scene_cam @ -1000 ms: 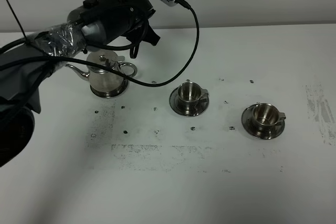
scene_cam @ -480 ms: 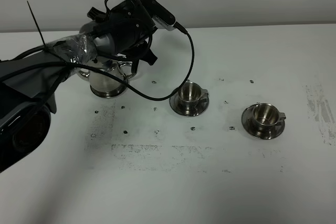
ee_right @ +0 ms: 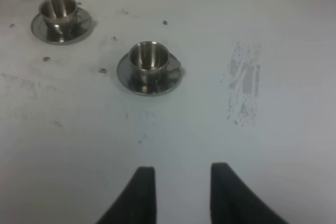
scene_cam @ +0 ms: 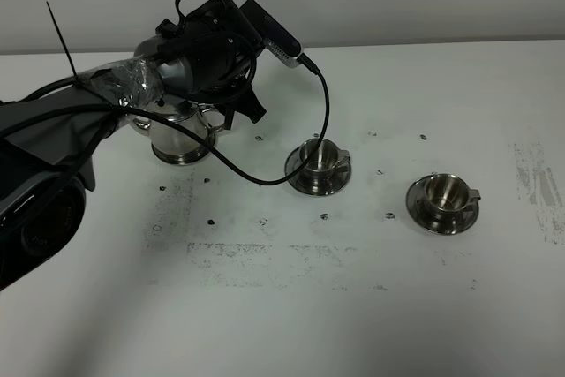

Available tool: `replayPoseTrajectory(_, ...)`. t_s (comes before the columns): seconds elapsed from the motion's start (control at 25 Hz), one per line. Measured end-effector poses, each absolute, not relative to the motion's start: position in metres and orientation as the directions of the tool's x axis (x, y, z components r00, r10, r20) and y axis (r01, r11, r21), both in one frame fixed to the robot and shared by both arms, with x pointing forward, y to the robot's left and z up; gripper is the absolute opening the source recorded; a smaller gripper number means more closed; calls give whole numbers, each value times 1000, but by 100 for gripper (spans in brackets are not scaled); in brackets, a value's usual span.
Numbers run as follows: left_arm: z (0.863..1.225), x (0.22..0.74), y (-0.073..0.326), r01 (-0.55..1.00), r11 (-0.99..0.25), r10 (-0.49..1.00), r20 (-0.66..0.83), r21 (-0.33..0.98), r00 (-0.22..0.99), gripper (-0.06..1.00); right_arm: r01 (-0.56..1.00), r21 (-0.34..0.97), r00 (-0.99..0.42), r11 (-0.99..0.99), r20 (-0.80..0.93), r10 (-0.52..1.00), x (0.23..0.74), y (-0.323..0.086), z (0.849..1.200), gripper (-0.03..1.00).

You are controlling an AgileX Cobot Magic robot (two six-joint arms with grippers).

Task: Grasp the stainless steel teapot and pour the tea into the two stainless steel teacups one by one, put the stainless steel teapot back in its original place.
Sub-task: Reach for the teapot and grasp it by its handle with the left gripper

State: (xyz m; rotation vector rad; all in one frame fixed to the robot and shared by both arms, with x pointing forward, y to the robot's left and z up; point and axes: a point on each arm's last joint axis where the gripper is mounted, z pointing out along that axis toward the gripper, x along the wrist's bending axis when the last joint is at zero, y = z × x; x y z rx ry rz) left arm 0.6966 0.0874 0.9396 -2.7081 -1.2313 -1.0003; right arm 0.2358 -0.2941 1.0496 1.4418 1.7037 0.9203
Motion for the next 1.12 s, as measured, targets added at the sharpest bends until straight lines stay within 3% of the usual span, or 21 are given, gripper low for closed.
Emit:
replayPoseTrajectory(0.48, 939, 694, 90, 692, -694, 661, 557, 199, 503, 50, 483, 867, -124, 121, -70, 990, 236, -294, 1050, 24)
replayPoseTrajectory(1.12, 936, 688, 79, 579, -806, 546, 529, 121, 650, 48, 482, 868, -124, 123, -71, 990, 236, -294, 1050, 24)
